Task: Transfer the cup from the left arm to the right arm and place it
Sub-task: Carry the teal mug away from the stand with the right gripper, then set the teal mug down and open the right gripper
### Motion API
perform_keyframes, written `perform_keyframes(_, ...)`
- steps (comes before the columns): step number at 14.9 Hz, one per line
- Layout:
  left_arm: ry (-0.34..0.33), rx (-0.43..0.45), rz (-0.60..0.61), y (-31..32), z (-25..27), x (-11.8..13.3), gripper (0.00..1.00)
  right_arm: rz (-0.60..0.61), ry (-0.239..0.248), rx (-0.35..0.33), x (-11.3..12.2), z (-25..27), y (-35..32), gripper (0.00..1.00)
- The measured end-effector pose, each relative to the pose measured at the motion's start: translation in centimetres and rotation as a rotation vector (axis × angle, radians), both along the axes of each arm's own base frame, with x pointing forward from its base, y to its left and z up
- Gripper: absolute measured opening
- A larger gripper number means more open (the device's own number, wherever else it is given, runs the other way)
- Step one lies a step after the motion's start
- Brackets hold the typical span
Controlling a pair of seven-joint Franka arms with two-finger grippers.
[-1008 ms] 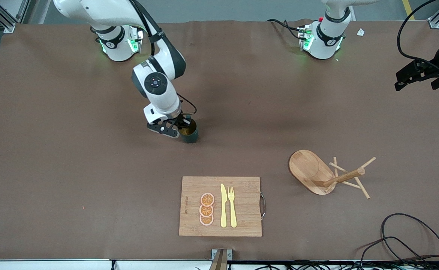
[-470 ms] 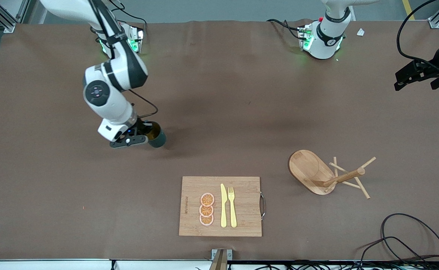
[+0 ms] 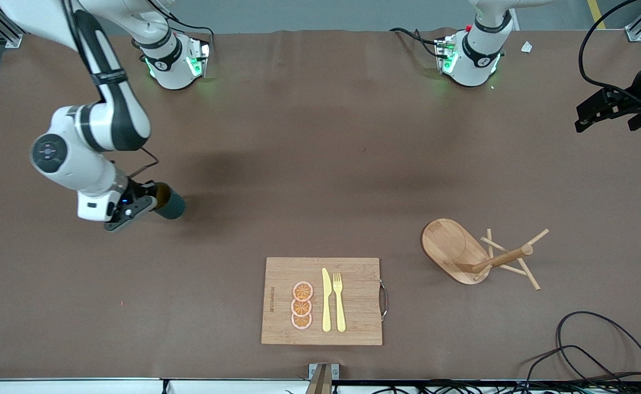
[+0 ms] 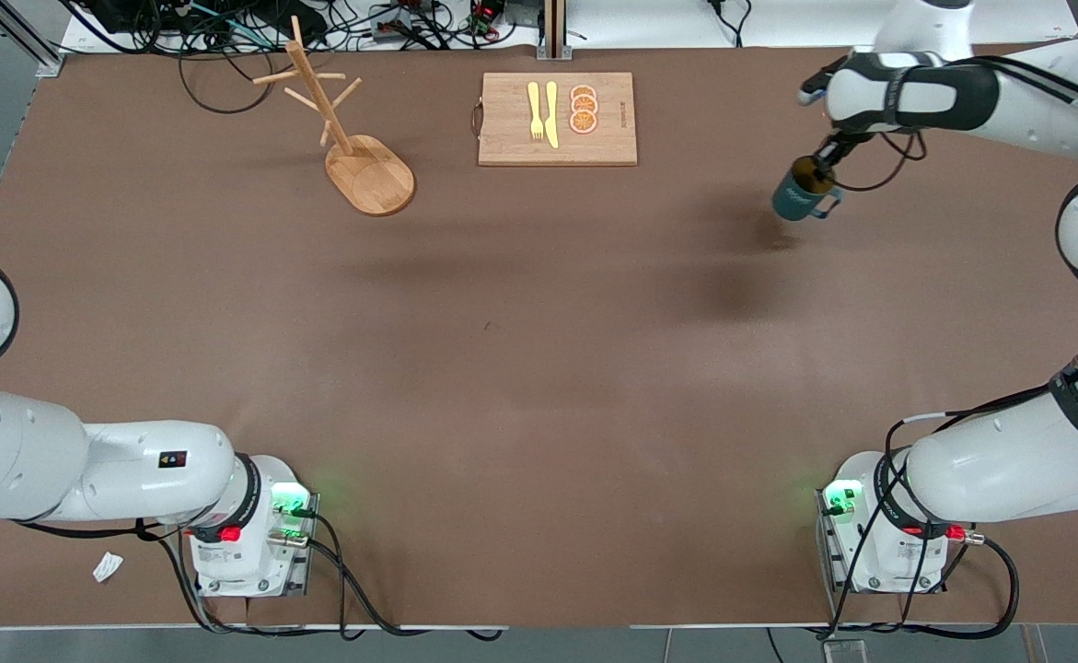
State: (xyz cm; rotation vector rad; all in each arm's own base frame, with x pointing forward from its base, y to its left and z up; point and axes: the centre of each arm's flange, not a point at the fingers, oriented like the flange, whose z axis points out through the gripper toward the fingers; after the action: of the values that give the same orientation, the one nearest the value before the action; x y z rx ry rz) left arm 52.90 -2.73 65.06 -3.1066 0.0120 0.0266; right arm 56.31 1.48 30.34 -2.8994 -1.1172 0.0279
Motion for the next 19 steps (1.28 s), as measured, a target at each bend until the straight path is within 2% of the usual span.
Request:
perform_keyframes(3,0.005,0.0,0.001,0.0,-0.2,0.0,1.0,0.153,-0.022,-0.003,0.1,-0.6,-3.4,0.05)
perform_keyframes(5,0.009,0.0,0.002,0.0,-0.4,0.0,1.0,0.254,-0.039,-0.029,0.2,-1.5,-4.5,0.05)
perform_keyframes(9,0.012,0.001,0.002,0.0,-0.6,0.0,1.0,0.361,-0.044,-0.051,0.3,-4.1,-6.6,0.05)
perform_keyframes(19,0.015,0.001,0.002,0.0,-0.7,0.1,1.0,0.372,-0.016,-0.048,-0.3,-5.9,-8.2,0.05)
